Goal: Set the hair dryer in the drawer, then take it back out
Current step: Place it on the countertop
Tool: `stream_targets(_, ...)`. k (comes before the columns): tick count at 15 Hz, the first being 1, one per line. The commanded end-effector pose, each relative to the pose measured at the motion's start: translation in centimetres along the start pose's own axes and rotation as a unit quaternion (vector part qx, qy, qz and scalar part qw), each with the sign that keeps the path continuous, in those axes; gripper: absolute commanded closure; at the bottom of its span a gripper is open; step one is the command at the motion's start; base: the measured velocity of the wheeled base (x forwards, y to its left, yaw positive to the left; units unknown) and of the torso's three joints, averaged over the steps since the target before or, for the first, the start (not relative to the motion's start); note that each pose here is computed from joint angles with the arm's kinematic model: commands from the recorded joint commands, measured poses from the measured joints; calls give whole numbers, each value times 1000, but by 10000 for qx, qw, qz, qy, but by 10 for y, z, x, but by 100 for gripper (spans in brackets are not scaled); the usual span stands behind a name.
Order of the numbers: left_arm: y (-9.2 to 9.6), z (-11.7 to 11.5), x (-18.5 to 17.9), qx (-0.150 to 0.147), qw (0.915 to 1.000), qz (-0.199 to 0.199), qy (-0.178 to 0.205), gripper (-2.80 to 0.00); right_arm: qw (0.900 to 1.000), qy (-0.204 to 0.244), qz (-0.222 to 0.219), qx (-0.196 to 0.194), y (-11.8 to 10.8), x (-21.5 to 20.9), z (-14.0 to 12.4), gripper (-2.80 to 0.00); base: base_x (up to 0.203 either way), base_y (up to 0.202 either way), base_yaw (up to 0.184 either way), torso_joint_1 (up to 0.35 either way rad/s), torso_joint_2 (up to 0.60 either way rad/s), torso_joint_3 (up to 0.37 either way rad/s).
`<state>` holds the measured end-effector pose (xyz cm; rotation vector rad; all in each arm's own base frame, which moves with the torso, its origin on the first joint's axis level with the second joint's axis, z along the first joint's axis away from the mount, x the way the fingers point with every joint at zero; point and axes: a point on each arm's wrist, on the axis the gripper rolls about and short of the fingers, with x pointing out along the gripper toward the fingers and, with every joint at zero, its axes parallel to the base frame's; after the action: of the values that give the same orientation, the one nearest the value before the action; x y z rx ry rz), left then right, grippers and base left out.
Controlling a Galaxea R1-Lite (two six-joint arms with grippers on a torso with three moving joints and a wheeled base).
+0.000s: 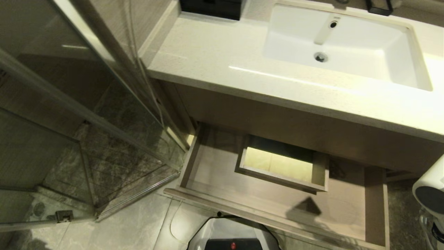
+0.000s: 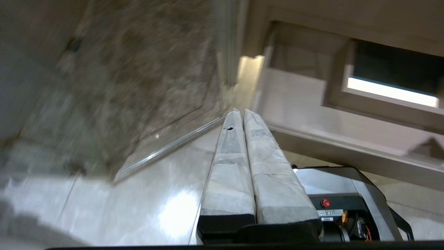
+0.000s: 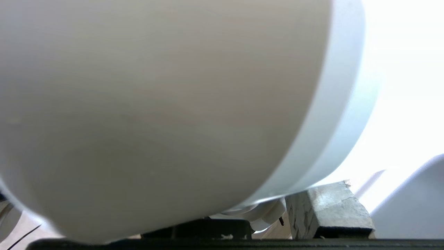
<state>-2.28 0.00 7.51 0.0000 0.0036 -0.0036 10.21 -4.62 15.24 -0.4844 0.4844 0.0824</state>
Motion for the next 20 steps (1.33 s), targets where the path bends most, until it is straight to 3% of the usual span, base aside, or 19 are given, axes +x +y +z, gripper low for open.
stream_targets(1,0,0,0,0,10000,3,5,0,10000,-3,28,-20,0,1,0,0,-5,-14,171,7,-2,6)
stream_targets(9,0,0,0,0,10000,3,5,0,9998,9,87,-157,-1,3,1,0,1,-8,165,30,-53,-25)
stream_targets(20,0,0,0,0,10000,3,5,0,9994,43,271,-205,3,4,0,0,0,0,6,47,11,57)
